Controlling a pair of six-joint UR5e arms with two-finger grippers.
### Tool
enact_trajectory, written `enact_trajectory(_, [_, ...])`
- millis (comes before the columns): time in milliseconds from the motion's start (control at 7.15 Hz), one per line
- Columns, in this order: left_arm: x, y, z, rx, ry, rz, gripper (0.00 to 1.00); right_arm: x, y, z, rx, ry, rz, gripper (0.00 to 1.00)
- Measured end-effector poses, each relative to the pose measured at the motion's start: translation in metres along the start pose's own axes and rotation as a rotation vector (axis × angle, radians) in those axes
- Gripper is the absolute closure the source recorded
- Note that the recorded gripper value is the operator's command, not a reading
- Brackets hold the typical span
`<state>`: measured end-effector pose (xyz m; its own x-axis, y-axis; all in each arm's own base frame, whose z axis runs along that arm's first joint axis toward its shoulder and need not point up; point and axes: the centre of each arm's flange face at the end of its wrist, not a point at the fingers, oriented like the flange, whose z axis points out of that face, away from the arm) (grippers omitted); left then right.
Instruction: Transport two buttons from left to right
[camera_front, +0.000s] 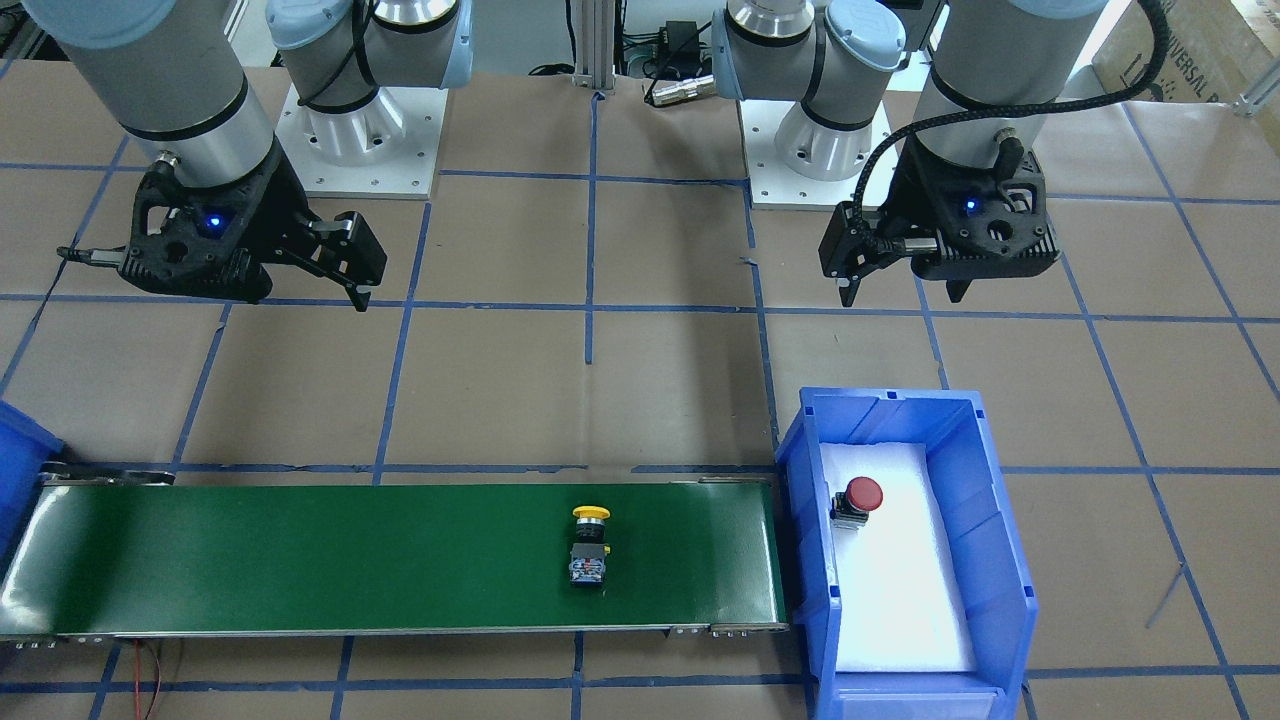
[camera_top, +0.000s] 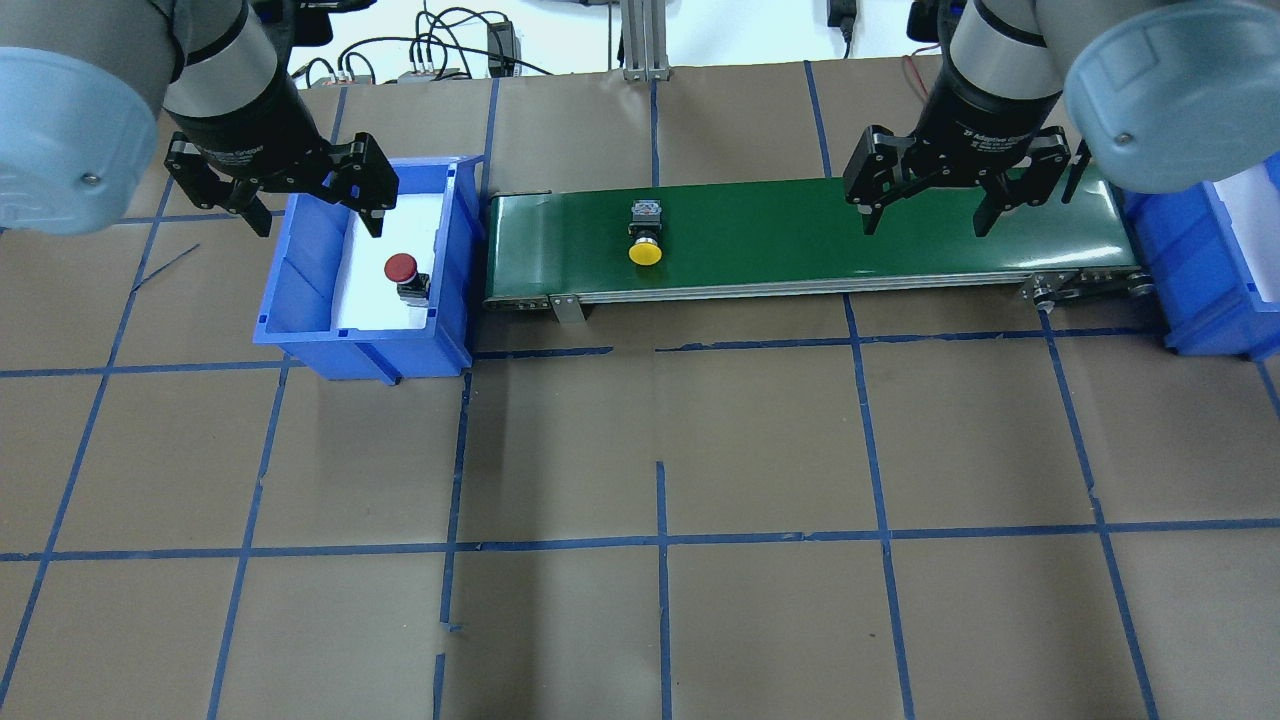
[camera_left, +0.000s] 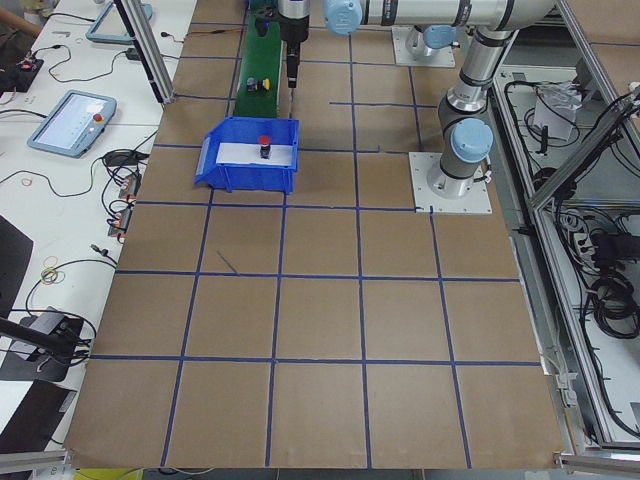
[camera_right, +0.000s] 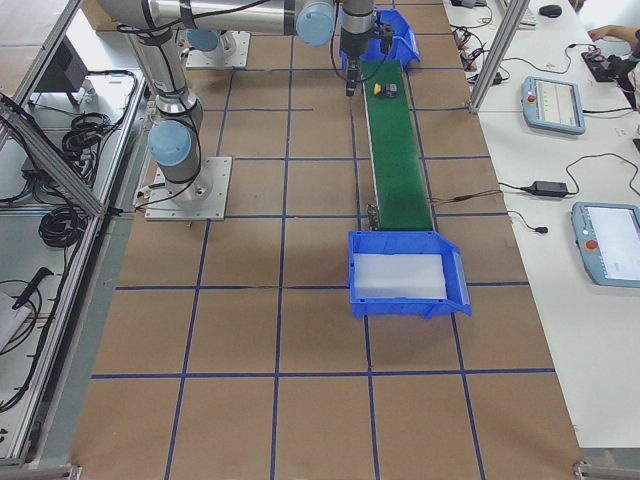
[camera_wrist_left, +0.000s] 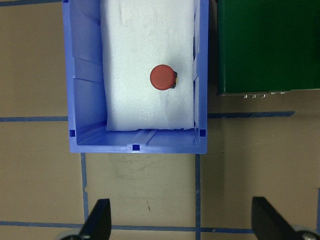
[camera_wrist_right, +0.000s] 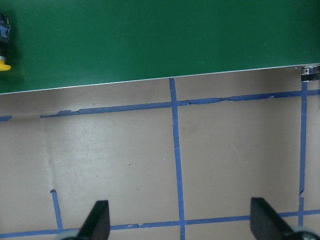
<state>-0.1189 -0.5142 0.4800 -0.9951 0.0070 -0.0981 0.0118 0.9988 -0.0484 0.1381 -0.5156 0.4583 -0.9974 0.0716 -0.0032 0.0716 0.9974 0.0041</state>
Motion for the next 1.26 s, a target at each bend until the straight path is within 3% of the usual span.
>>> enact_trajectory(280, [-0.029, -0.004, 0.010, -0.017, 0.004, 0.116, 0.00, 0.003, -0.001, -0.001, 0.001, -0.001, 0.007, 0.00])
enact_trajectory(419, [-0.048, -0.006, 0.015, -0.023, 0.011, 0.114, 0.00, 0.004, -0.002, -0.002, 0.003, -0.001, 0.009, 0.00])
enact_trajectory(839, [-0.059, -0.009, 0.014, -0.018, 0.017, -0.063, 0.00, 0.005, -0.004, -0.009, 0.011, -0.004, 0.016, 0.00])
enact_trajectory(1258, [-0.029, -0.006, 0.012, -0.006, 0.015, -0.043, 0.00, 0.003, -0.003, -0.011, 0.010, -0.001, 0.011, 0.00])
